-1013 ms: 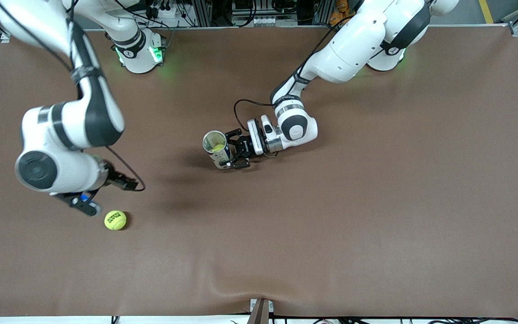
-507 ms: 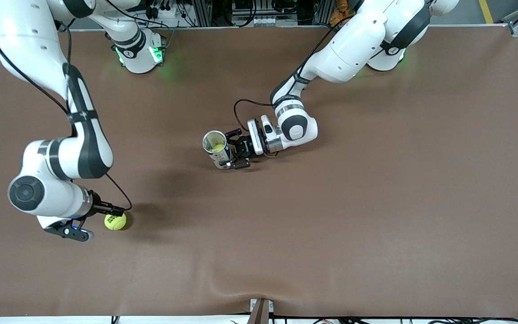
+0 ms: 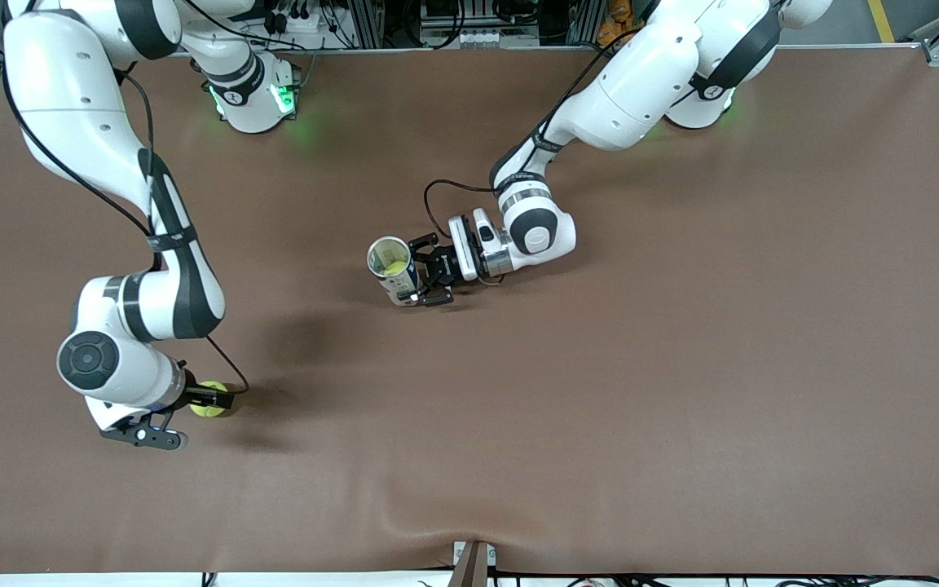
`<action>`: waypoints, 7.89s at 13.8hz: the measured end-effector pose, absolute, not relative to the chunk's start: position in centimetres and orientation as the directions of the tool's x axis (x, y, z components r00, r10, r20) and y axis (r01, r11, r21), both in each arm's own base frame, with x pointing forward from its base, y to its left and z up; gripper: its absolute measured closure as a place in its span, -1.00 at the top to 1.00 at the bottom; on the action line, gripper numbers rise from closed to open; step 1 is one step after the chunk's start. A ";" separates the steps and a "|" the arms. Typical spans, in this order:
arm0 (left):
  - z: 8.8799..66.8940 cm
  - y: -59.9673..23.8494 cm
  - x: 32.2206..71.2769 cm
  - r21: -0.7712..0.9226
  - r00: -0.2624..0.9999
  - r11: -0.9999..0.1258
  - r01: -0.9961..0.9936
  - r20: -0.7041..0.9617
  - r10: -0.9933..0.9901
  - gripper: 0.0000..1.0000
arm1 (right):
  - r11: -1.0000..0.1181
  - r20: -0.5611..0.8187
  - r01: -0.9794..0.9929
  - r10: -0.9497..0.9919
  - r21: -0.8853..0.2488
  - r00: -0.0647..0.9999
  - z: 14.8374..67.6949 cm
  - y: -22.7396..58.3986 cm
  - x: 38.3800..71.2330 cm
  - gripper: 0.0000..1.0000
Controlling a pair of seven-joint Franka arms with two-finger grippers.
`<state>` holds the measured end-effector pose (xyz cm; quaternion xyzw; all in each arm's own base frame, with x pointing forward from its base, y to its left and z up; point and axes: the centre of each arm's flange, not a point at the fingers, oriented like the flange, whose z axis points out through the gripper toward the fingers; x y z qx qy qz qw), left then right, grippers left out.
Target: Insert tennis ball vertically with right arm
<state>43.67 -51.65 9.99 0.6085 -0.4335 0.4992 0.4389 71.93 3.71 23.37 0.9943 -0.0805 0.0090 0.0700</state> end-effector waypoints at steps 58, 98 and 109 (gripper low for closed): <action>9.7 -51.5 43.4 0.104 0.129 -0.237 -0.966 0.987 -0.094 0.61 | -0.793 -0.204 -0.550 -0.602 0.261 0.772 43.6 36.9 54.4 1.00; 19.5 -27.5 51.4 0.039 0.019 0.040 -0.998 0.910 -0.413 1.00 | -0.999 -0.006 0.048 0.048 -0.006 0.999 63.5 -5.6 49.6 1.00; 29.8 -13.6 57.7 0.280 0.060 0.259 -0.924 0.777 -0.626 1.00 | -0.998 0.012 0.059 0.059 -0.010 0.998 64.5 -5.4 49.2 1.00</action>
